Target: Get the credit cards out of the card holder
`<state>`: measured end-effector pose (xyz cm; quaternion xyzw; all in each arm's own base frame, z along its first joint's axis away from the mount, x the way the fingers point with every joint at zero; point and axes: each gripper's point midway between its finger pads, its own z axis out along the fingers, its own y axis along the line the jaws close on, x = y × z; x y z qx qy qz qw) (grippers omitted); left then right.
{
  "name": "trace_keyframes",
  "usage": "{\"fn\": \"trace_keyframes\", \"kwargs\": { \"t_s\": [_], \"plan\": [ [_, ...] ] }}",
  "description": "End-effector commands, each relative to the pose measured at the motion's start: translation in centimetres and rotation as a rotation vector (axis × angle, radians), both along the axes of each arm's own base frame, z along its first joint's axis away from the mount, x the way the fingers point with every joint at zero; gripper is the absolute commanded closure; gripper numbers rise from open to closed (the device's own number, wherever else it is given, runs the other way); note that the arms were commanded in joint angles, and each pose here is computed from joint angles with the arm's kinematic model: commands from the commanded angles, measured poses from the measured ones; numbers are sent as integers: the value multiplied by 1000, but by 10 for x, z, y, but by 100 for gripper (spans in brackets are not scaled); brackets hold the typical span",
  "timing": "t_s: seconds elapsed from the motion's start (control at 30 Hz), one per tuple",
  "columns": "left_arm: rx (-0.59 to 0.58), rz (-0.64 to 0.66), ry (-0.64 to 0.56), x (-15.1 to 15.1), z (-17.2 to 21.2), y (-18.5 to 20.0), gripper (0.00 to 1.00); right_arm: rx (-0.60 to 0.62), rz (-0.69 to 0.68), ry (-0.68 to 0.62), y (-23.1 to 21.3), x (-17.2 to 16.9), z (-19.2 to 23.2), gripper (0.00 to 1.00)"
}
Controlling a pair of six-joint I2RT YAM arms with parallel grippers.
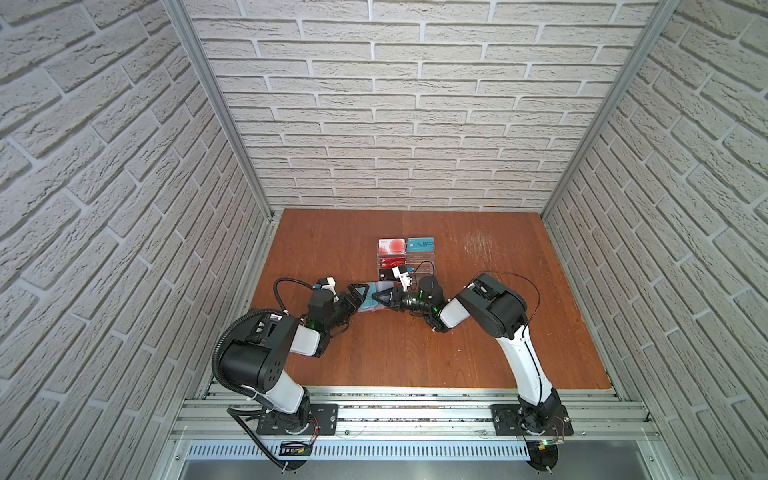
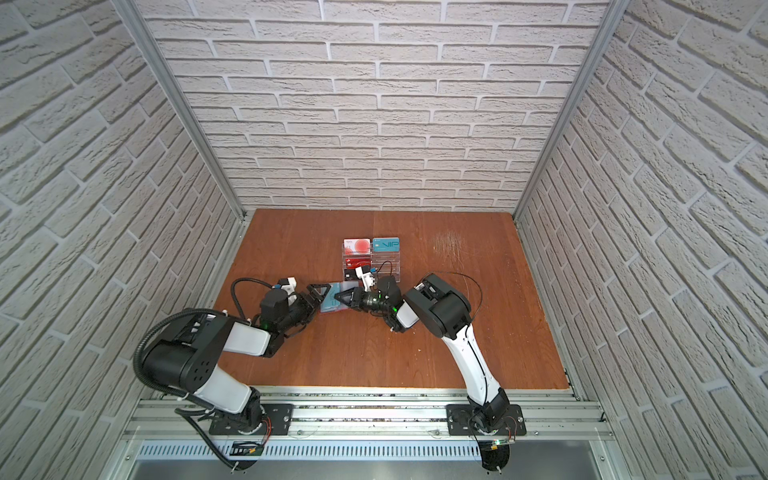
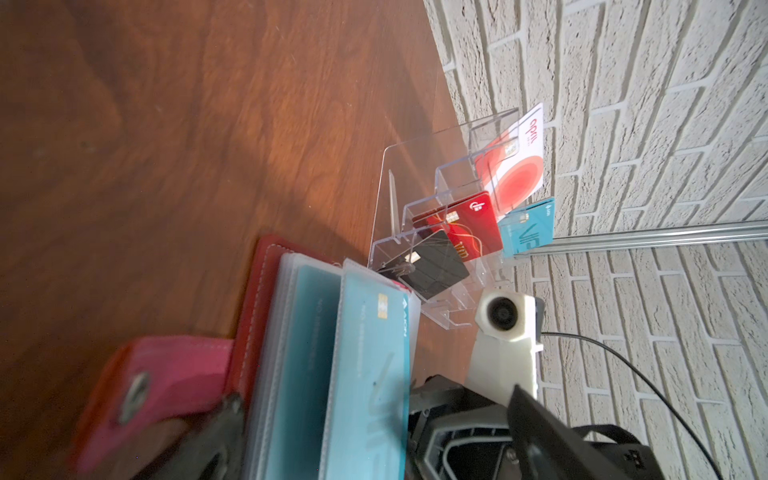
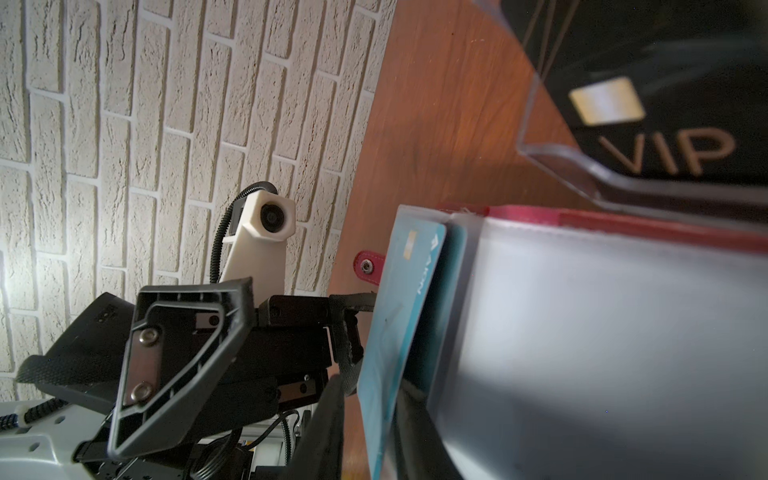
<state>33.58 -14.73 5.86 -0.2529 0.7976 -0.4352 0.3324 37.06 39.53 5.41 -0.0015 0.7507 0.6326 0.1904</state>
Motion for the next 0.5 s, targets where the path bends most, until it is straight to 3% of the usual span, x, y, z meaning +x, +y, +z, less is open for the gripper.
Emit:
{"fn": "trace_keyframes", "kwargs": {
  "t_s": [0.0, 0.47],
  "plan": [
    [67, 26, 161, -25, -44, 15, 2, 63, -12, -64, 2, 6, 22, 78],
    [68, 25, 167, -27, -47, 17, 2, 127, -25, -67, -11, 12, 36, 85]
  ]
}}
